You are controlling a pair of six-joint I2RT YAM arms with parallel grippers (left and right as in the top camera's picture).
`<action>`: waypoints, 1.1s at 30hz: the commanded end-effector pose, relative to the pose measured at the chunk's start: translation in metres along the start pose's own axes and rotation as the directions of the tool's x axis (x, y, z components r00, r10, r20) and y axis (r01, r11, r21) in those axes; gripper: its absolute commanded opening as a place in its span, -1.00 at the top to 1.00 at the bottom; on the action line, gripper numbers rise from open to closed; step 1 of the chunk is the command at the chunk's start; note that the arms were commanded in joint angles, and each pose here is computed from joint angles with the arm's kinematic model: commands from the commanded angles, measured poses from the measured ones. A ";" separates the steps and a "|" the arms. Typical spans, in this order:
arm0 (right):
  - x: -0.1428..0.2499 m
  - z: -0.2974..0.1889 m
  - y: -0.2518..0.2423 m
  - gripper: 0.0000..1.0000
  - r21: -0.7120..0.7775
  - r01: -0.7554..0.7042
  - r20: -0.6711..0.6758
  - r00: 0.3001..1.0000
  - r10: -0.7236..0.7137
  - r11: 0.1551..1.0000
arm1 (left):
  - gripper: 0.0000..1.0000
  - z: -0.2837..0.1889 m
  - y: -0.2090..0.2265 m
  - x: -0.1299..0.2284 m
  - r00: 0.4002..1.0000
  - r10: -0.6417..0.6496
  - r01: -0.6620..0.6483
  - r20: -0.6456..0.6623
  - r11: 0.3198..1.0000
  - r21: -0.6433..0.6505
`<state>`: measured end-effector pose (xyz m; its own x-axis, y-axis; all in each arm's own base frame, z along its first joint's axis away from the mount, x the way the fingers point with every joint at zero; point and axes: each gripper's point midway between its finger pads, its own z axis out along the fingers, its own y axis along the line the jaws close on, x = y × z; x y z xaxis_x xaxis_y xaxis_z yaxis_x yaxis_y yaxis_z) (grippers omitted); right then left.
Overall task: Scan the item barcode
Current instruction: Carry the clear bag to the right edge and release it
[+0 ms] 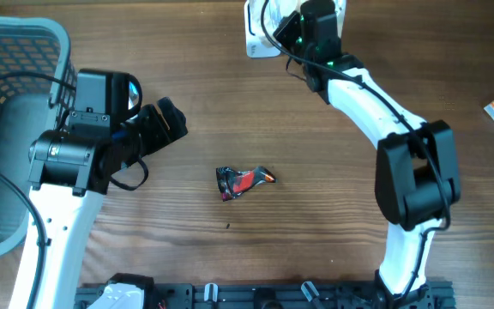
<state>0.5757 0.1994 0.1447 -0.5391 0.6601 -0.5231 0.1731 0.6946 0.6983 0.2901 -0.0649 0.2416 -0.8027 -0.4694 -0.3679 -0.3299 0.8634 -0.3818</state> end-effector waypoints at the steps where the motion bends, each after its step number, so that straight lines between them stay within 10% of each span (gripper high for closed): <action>1: 0.014 0.010 -0.005 0.91 -0.011 -0.015 -0.050 0.999 0.015 1.000 | -1.00 -0.003 -0.002 -0.002 1.000 0.012 -0.012 0.005 1.000 0.014; 12: 0.010 0.007 -0.003 0.91 -0.022 0.095 -0.054 0.994 -0.096 0.995 | -1.00 -0.003 -0.002 -0.002 1.000 0.012 -0.012 0.005 1.000 0.014; 18: -0.071 -0.039 -0.005 0.91 0.014 0.043 0.051 0.998 -0.043 0.999 | -1.00 -0.003 -0.002 -0.002 1.000 0.012 -0.012 0.005 1.000 0.014; 26: -0.175 -0.127 -0.154 0.91 0.339 -0.148 0.139 0.985 0.106 0.929 | -1.00 -0.003 -0.002 -0.002 1.000 0.012 -0.012 0.005 1.000 0.014; 33: -0.208 -0.170 -0.289 0.91 0.557 -0.016 0.055 0.998 -0.018 0.830 | -1.00 -0.003 -0.002 -0.002 1.000 0.012 -0.012 0.005 1.000 0.014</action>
<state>0.5059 -0.1547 0.1597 -0.4013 0.7505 -0.5252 0.6324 0.6418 0.4338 0.2900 -0.0649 0.2416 -0.8028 -0.4694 -0.3676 -0.3300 0.8634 -0.3816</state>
